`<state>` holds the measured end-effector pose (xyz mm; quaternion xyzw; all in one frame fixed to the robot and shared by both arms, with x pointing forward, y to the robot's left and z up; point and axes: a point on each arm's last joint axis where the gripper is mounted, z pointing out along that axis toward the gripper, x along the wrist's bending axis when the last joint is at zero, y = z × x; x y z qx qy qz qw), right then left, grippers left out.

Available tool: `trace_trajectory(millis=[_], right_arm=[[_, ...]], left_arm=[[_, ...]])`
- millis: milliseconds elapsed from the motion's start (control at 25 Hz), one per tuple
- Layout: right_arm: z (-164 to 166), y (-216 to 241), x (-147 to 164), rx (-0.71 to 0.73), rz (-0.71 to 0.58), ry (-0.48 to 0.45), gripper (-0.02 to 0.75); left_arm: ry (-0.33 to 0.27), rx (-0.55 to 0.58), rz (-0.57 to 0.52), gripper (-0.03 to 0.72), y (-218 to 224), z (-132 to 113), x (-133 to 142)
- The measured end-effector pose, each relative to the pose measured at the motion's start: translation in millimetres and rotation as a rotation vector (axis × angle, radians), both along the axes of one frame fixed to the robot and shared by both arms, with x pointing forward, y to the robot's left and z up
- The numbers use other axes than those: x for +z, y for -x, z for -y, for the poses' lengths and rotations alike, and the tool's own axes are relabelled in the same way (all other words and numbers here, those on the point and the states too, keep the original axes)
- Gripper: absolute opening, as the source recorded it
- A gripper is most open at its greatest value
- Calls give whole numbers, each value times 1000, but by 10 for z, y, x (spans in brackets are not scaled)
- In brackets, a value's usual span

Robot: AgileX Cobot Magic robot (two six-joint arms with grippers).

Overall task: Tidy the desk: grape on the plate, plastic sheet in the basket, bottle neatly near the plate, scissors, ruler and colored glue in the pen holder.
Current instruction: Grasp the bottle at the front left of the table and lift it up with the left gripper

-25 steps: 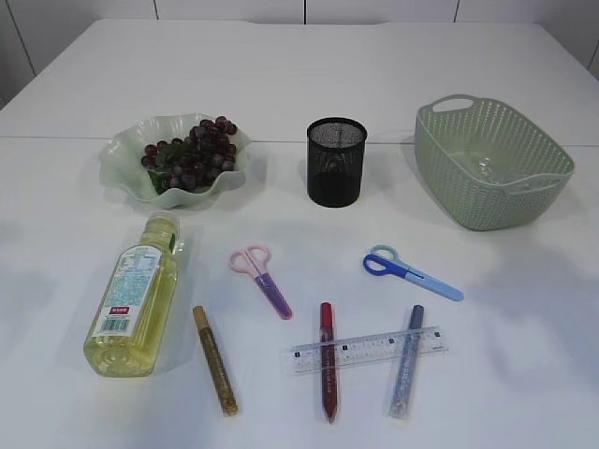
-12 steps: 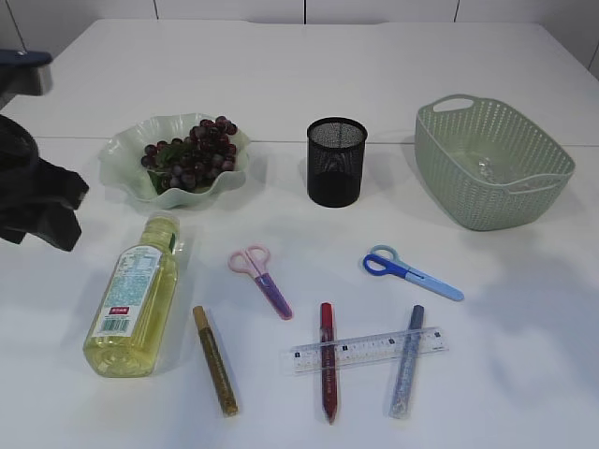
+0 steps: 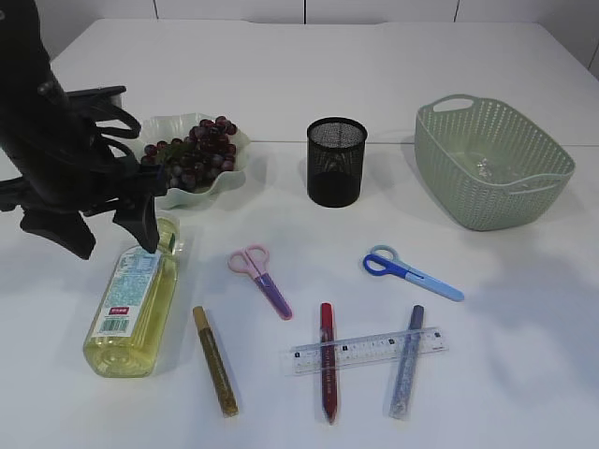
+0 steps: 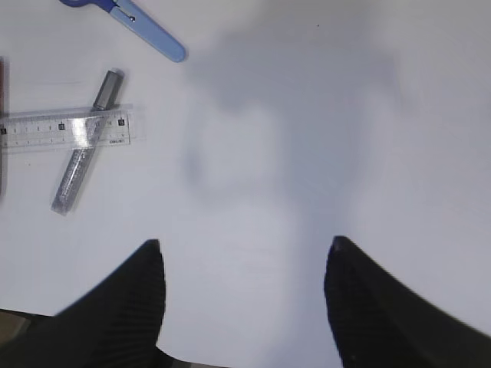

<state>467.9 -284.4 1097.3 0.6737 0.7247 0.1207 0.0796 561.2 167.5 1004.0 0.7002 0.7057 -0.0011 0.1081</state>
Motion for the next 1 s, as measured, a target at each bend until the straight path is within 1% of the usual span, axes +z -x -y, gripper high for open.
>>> trace_trajectory(millis=[160,520,840,1000], right_arm=[[-1,0,0,0,0,-1,512],[-3,0,0,3,0,-2,512],[-5,-5,2,2,6,-5,512],[-6,-6,2,2,7,-6,512]], left_arm=[[-32,55,-68,550,-28,-3,-148],[-72,66,-154,590,-78,12,-436],[-91,38,-152,592,-116,13,-540],[-103,34,-164,592,-146,18,-647]])
